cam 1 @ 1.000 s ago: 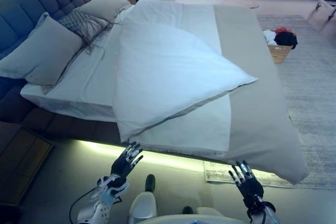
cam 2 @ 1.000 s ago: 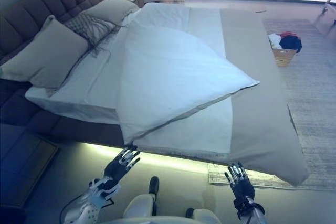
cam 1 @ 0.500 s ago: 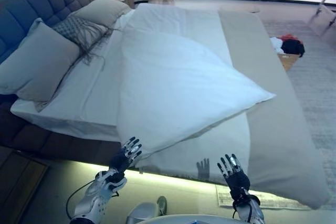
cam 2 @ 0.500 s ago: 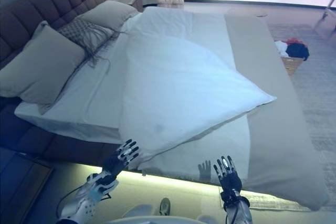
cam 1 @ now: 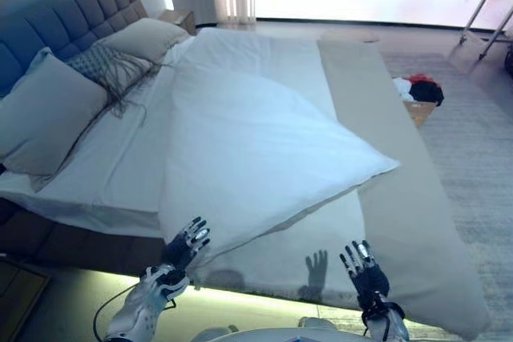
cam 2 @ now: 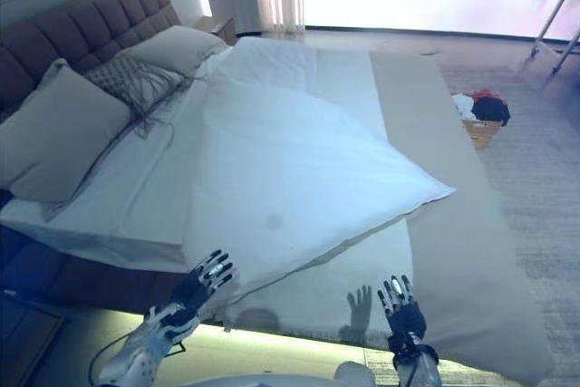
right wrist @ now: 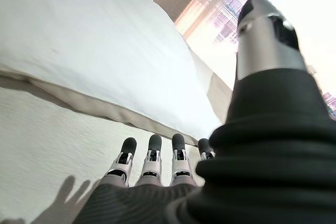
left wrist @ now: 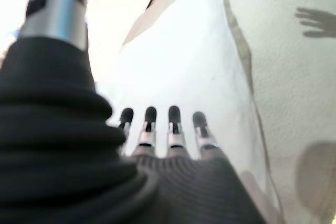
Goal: Make the bed neatly
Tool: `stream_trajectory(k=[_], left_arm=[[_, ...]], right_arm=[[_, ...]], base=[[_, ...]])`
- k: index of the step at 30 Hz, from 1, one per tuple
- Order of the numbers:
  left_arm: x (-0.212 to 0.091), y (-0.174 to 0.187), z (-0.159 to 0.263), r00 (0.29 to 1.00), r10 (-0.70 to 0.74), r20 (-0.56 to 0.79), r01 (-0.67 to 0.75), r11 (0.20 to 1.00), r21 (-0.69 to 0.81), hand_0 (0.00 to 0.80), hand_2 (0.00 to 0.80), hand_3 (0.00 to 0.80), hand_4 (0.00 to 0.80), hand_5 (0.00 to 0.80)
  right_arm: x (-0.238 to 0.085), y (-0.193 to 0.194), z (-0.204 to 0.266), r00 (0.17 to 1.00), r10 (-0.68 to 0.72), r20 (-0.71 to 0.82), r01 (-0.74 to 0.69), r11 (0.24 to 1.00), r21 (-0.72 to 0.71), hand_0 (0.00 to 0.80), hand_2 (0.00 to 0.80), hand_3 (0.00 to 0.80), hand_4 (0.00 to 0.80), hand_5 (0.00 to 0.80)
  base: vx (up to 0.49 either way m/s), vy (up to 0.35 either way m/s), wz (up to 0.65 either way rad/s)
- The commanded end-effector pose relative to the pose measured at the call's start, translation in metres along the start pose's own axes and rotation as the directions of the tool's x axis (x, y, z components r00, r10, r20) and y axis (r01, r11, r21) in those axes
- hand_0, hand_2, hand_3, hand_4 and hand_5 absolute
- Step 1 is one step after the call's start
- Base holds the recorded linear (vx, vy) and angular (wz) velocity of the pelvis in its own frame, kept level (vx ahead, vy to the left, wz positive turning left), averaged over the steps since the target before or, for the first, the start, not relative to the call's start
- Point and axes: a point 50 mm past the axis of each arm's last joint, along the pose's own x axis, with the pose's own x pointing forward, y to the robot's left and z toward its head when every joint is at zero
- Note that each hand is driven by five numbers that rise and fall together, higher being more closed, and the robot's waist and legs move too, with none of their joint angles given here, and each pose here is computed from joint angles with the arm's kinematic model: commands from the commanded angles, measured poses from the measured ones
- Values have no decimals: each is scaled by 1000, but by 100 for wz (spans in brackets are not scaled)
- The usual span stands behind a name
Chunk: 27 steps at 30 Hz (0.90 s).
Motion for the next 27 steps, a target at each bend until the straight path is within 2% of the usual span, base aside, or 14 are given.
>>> stream_trajectory(k=[1, 14, 18, 23, 27], left_arm=[[4, -1, 41, 986, -36, 166, 31, 999, 31, 0, 0, 0, 0, 0], [1, 4, 37, 983, -17, 183, 15, 1000, 12, 0, 0, 0, 0, 0], [5, 1, 33, 985, -12, 170, 14, 1000, -7, 0, 0, 0, 0, 0], [8, -4, 22, 990, 3, 144, 5, 998, -59, 0, 0, 0, 0, 0], [12, 0, 19, 993, 6, 114, -1, 999, -43, 0, 0, 0, 0, 0]], right_arm=[[10, 21, 12, 993, 106, 58, -106, 994, 10, 0, 0, 0, 0, 0], [13, -1, 23, 999, 17, 41, -18, 1000, 17, 0, 0, 0, 0, 0], [25, 5, 31, 999, 34, 14, -33, 998, -46, 0, 0, 0, 0, 0], [37, 19, 36, 997, 62, 37, -60, 997, -43, 0, 0, 0, 0, 0], [36, 15, 38, 997, 21, 78, -20, 1000, -14, 0, 0, 0, 0, 0]], base=[[146, -89, -3], [113, -141, 15], [48, -93, 6], [156, 213, -16], [203, 259, -4]])
